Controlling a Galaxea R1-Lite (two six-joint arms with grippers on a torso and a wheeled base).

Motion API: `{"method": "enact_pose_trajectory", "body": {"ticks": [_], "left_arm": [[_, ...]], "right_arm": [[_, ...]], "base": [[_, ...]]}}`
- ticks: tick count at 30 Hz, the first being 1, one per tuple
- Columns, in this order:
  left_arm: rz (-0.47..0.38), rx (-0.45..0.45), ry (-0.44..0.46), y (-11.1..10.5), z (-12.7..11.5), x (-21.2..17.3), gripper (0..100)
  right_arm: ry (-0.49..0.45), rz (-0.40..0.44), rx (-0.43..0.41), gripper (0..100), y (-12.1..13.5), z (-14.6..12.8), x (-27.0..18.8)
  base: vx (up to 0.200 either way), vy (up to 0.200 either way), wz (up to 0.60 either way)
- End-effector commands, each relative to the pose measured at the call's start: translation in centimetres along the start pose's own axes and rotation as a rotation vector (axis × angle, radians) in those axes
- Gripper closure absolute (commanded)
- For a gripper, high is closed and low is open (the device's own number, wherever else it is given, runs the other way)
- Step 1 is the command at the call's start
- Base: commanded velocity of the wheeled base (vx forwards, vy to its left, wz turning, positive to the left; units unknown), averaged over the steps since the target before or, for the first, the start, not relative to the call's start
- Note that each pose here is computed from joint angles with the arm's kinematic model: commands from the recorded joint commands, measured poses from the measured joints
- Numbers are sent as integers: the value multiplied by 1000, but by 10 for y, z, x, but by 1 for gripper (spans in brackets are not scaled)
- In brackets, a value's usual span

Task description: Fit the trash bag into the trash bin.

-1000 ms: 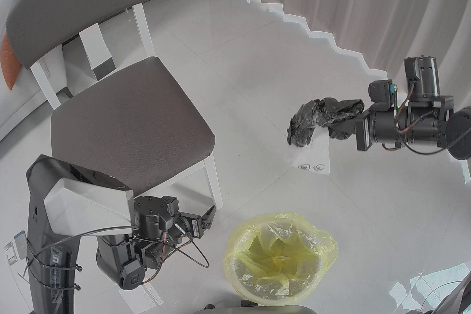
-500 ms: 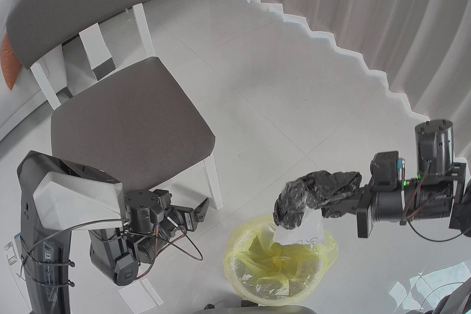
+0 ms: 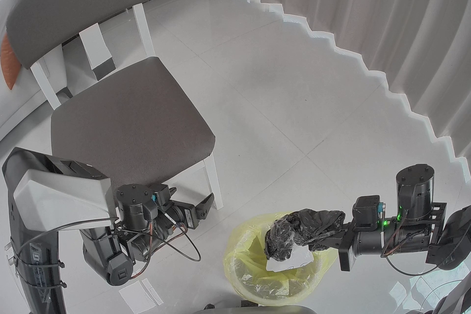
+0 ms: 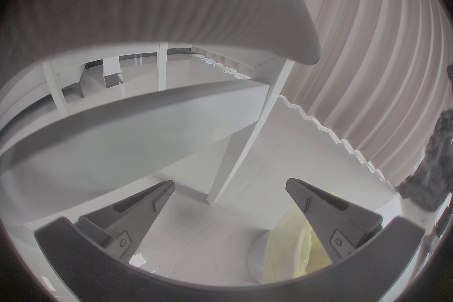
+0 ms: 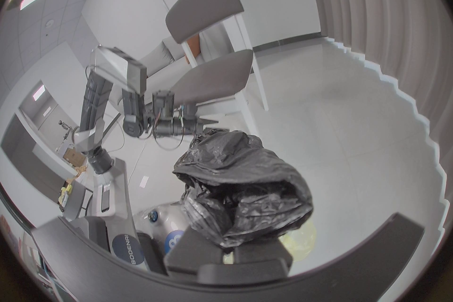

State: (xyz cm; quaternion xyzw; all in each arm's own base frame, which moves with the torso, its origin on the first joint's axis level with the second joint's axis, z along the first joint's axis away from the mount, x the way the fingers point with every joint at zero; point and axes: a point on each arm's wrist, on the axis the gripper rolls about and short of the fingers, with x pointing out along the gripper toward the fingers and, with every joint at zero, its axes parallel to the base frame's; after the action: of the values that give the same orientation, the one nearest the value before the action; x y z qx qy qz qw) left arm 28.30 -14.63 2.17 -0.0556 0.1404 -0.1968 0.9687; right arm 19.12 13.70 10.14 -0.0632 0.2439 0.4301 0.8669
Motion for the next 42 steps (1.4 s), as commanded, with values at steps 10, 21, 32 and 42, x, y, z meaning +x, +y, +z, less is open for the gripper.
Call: {"method": "enact_pose_trajectory", "body": {"ticks": [10, 21, 32, 42], "left_arm": [[-26, -24, -89, 2, 24, -7, 0], [18, -78, -143, 12, 35, 0, 0], [63, -82, -151, 14, 35, 1, 0], [69, -136, -167, 19, 38, 2, 0]], "right_arm": [[22, -11, 18, 100, -9, -17, 19], [-47, -55, 19, 100, -28, 4, 27], [31, -32, 52, 100, -46, -12, 65], [71, -54, 102, 100, -86, -29, 108]], "base": [[-180, 0, 0], [0, 0, 0], [0, 0, 0], [0, 0, 0]]}}
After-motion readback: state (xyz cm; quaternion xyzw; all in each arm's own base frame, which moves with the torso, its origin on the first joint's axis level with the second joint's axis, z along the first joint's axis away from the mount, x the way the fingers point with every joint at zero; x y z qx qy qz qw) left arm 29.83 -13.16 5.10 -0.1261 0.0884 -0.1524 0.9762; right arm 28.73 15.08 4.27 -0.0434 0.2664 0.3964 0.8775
